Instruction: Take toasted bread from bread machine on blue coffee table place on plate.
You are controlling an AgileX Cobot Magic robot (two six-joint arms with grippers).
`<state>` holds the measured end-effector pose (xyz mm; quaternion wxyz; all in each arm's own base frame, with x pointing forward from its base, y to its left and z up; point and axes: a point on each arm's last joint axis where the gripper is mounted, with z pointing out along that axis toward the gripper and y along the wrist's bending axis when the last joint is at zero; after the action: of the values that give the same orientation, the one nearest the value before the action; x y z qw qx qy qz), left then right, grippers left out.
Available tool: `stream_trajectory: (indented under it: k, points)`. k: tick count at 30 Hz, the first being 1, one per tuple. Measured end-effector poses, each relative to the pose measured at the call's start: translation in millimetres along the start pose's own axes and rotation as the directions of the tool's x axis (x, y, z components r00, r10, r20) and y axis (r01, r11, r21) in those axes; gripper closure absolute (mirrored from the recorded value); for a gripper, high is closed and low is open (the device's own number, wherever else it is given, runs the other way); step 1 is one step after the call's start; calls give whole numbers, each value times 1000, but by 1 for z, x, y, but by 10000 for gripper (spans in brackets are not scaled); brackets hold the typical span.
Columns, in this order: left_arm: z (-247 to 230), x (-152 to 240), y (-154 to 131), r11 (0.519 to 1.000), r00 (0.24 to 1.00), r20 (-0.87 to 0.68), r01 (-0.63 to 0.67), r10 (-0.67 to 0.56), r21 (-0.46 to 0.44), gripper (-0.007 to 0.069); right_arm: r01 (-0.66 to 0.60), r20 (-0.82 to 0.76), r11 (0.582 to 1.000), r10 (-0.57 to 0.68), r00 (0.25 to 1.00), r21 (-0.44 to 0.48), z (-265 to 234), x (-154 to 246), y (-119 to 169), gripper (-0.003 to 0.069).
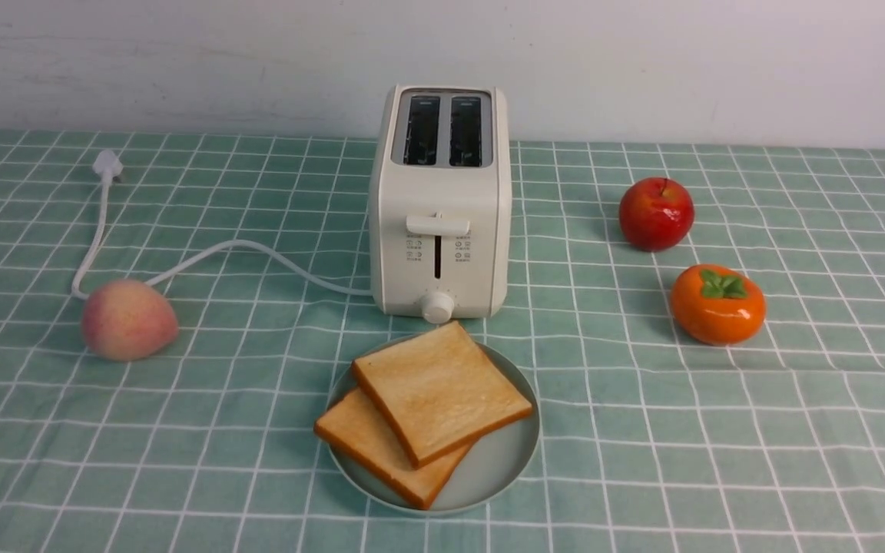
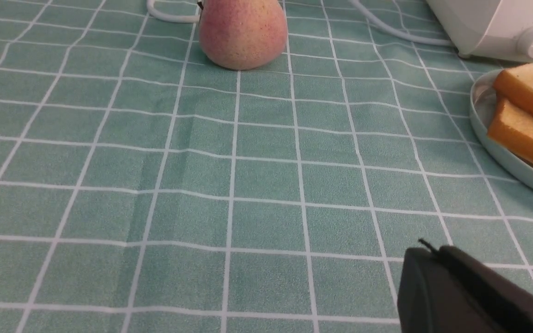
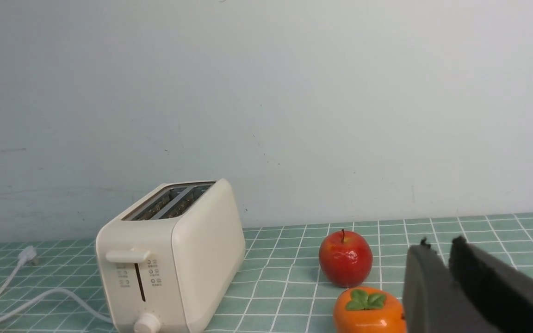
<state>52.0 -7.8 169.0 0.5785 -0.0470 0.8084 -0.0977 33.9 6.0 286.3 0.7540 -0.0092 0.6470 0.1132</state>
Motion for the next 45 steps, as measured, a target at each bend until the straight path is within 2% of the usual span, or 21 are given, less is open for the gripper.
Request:
stream_trajectory:
  k: [16,20,23,27,29,34,45]
  points:
    - [0,0,0,1000,1000,0,-1,1,0,628,26,-3,1000,-26,1000,5,0,0,-1,559]
    - [0,0,0,1000,1000,0,-1,1,0,626,65,-69,998,-63,996,20,-1,10,-3,554]
    - [0,0,0,1000,1000,0,-1,1,0,625,102,-181,994,-93,979,40,1,34,-7,551]
    - [0,0,0,1000,1000,0,-1,1,0,625,123,-385,988,-79,920,90,1,95,-19,545]
    - [0,0,0,1000,1000,0,-1,1,0,625,128,-456,985,-63,888,113,-2,112,-22,543]
    - [0,0,0,1000,1000,-1,-1,1,0,622,136,-450,980,-57,891,146,-2,111,-24,535]
    - [0,0,0,1000,1000,-2,-1,1,-1,610,136,-450,980,-56,891,147,-2,111,-24,523]
